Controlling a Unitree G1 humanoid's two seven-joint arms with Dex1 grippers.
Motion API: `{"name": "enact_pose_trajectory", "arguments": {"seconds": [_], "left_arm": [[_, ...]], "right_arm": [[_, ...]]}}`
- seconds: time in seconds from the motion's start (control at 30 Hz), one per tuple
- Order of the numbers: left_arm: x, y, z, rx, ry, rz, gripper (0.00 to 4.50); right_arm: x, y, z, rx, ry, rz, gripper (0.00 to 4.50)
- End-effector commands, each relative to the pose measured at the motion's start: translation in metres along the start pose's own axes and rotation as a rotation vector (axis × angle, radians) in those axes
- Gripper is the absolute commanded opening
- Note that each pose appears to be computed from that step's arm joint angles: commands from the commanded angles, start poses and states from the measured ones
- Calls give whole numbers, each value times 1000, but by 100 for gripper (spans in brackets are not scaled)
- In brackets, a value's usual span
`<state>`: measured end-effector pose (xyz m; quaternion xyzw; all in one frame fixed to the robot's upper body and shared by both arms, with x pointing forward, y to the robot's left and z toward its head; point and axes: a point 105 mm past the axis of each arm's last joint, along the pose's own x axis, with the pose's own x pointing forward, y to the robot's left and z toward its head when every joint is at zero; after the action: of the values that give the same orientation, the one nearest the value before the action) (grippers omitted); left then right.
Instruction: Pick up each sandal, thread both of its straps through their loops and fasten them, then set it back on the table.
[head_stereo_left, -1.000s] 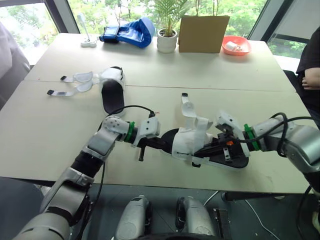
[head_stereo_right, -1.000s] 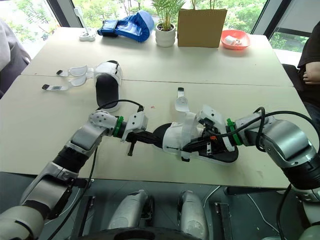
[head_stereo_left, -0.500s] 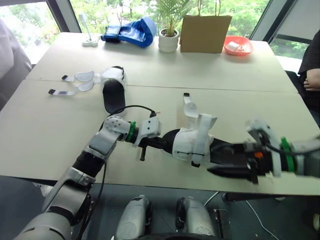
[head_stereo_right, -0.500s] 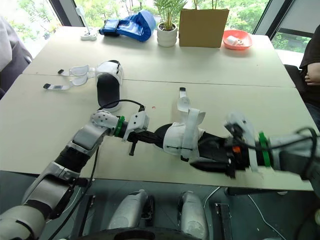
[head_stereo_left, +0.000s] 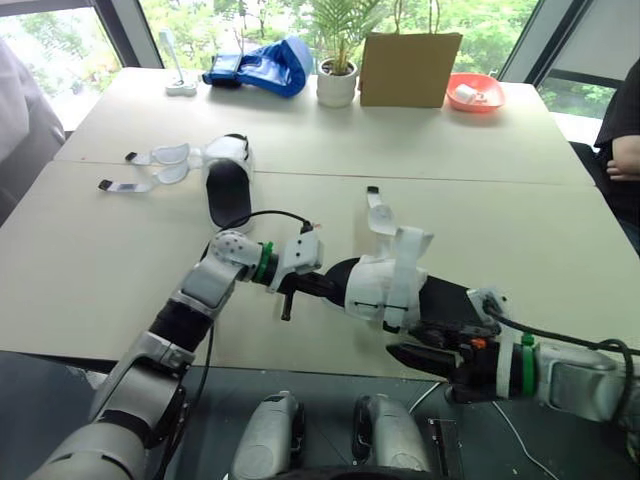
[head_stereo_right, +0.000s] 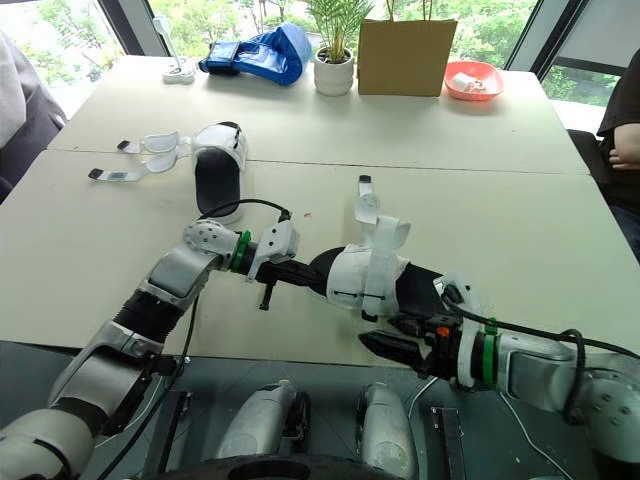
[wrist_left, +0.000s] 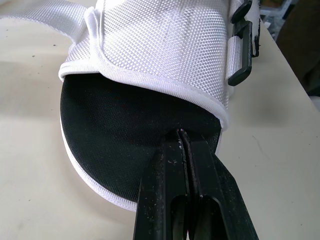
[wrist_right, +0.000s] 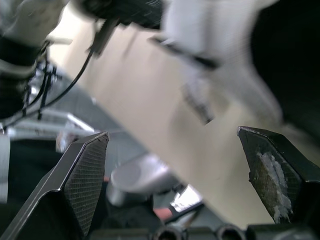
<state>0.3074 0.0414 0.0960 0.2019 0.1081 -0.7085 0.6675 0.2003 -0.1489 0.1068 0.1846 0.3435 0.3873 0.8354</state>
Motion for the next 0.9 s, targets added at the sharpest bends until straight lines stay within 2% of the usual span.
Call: {"name": "enact_pose_trajectory", "arguments": {"seconds": [0.03, 0.07, 0.17, 0.4, 0.63, 0.77, 0.9], "left_arm": [[9, -5, -4, 1, 28, -30, 0], [9, -5, -4, 1, 28, -30, 0], [8, -4, -5, -1, 30, -26, 0], [8, -4, -6, -1, 34, -24, 0], [12, -6, -11, -8, 43, -29, 0], [11, -4, -11, -13, 45, -27, 0], [11, -3, -12, -12, 47, -31, 0]], "right_arm": [[9, 5, 23, 34, -97, 51, 445], [12, 5, 25, 45, -100, 57, 445], [18, 6, 23, 28, -79, 60, 367], [18, 15, 20, -8, -73, 93, 3], [-1, 35, -9, -141, 17, 128, 3], [-12, 57, -35, -234, 94, 167, 3], [-19, 73, -43, -292, 107, 202, 3]]}}
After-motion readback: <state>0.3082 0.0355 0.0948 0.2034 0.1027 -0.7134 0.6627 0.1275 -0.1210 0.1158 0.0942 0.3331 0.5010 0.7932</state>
